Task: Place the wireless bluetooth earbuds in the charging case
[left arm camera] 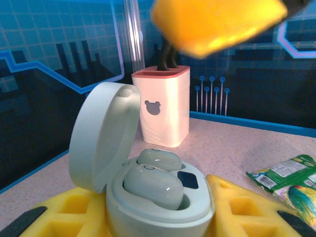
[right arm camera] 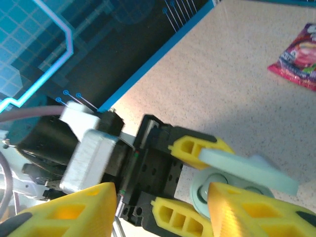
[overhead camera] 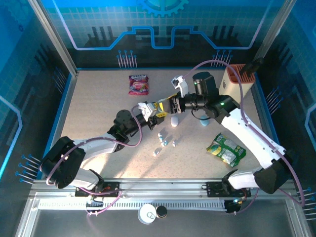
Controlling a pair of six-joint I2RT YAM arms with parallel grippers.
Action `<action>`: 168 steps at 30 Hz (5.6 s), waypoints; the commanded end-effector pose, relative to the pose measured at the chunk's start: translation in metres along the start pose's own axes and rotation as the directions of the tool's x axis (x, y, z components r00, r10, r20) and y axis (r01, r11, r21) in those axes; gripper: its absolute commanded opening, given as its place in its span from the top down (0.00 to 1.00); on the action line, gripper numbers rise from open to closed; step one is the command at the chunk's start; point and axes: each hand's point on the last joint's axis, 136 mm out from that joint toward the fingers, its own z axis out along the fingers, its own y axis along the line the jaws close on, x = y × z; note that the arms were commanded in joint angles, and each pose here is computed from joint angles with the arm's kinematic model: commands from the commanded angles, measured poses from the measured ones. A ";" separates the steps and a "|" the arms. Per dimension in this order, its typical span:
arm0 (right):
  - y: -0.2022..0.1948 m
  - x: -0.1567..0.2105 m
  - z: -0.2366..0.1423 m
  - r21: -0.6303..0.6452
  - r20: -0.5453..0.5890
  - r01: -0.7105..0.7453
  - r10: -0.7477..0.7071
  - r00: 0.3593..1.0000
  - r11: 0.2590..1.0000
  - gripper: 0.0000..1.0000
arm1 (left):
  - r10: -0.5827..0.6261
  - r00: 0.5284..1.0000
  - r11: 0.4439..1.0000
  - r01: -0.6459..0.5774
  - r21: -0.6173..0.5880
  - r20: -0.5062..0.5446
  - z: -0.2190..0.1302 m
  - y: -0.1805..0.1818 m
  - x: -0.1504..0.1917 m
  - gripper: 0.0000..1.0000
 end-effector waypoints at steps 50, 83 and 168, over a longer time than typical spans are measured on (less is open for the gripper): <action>-0.008 -0.001 -0.023 -0.490 -0.140 -0.555 0.568 0.811 0.672 0.43 | -0.097 0.968 0.981 0.054 0.187 0.230 0.009 -0.022 -0.081 0.66; -0.236 0.127 -0.002 0.191 0.090 -0.719 0.717 0.691 0.669 0.80 | -0.135 0.976 0.972 0.096 -0.216 -0.170 -0.041 0.020 0.005 0.01; -0.137 0.129 0.172 -0.108 -0.517 0.653 -0.603 0.607 0.750 0.56 | -0.966 0.257 0.225 0.780 -0.584 -0.029 -0.134 0.093 0.107 0.02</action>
